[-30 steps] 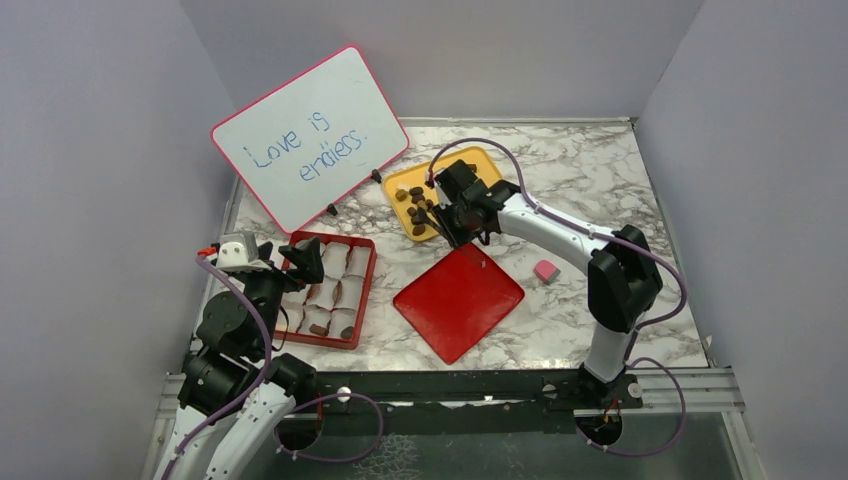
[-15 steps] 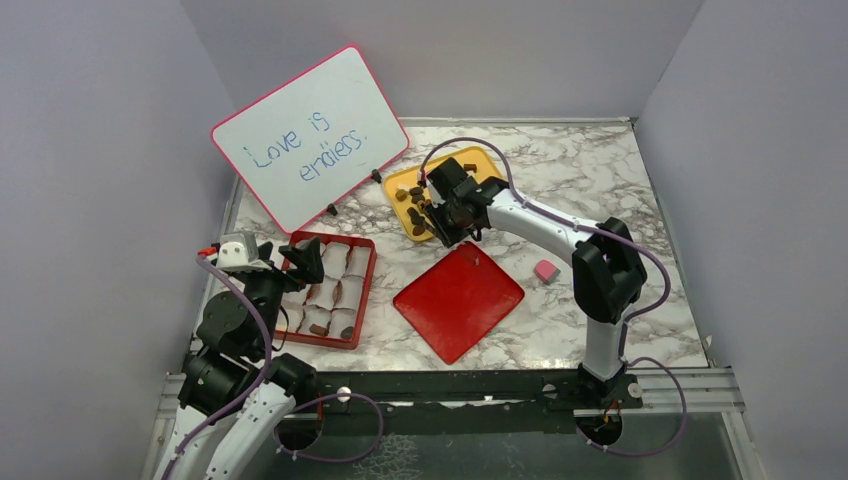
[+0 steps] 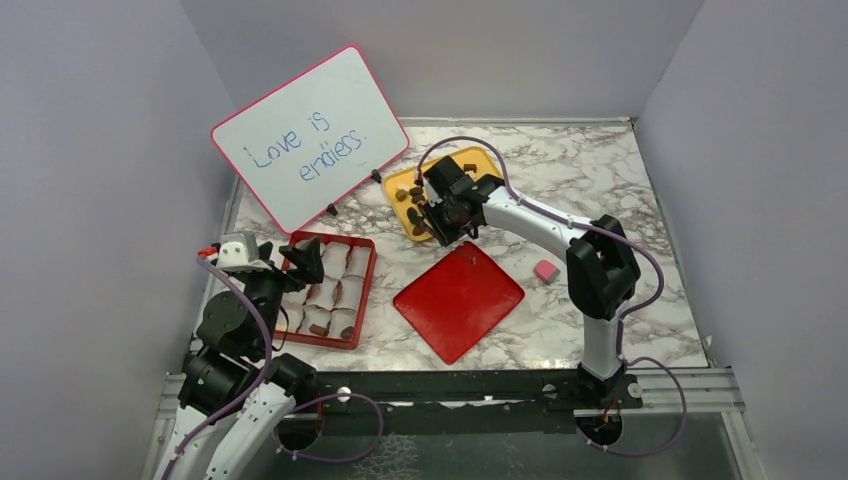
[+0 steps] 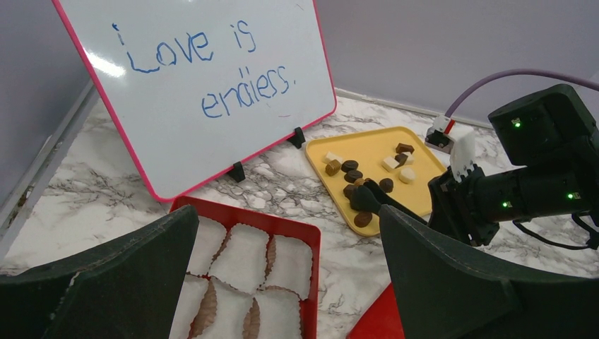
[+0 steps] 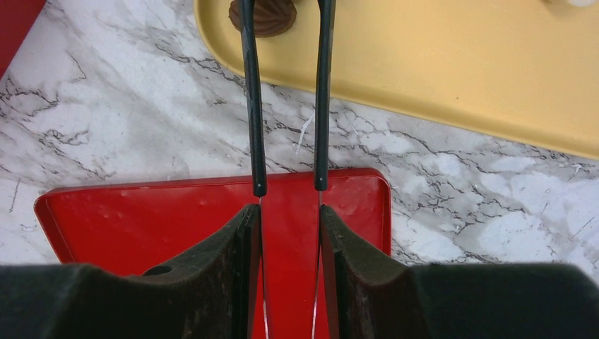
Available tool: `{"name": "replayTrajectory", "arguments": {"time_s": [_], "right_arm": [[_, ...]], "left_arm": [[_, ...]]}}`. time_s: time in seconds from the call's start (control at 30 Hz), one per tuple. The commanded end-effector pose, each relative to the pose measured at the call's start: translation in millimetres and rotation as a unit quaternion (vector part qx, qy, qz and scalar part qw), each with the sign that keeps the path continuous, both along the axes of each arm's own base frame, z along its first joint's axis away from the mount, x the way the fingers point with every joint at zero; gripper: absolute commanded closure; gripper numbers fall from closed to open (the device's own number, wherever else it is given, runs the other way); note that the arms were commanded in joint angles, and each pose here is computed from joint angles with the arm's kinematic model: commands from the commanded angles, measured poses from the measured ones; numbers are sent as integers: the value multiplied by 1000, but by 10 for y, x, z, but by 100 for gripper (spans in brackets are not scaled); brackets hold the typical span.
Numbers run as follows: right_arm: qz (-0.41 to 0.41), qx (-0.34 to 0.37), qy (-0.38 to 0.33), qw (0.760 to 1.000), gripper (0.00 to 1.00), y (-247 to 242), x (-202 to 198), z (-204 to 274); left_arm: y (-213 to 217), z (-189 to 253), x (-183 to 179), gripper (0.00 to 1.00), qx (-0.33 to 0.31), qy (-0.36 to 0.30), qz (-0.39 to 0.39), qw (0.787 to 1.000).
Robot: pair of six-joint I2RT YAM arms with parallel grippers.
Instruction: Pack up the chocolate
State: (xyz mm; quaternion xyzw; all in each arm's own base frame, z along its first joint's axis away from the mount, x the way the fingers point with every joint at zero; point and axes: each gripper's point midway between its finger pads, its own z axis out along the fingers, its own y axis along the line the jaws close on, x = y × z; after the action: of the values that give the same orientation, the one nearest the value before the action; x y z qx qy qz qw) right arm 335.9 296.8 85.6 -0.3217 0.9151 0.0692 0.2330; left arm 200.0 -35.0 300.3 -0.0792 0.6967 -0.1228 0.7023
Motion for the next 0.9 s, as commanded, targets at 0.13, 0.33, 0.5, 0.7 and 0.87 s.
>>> {"name": "replayTrajectory", "arguments": {"time_s": [0.13,0.33,0.5,0.7,0.87], "right_arm": [[11,-2,14,1000,61,60,-23,-13],[5,-20,23,1000,61,16,-41,-88],[2,-14,12,1000,68,22,-13,-7],[-6,7,-15,1000,74,26,16,198],[-7,27,-34,999,76,16,-9,364]], "left_arm": [[12,66,6,1,0,-16,3,1000],[17,75,-5,1,-1,-18,3,1000],[23,85,-11,1,-2,-20,3,1000],[38,89,-22,1,-3,-23,6,1000],[37,89,-21,1,-3,-23,6,1000]]}}
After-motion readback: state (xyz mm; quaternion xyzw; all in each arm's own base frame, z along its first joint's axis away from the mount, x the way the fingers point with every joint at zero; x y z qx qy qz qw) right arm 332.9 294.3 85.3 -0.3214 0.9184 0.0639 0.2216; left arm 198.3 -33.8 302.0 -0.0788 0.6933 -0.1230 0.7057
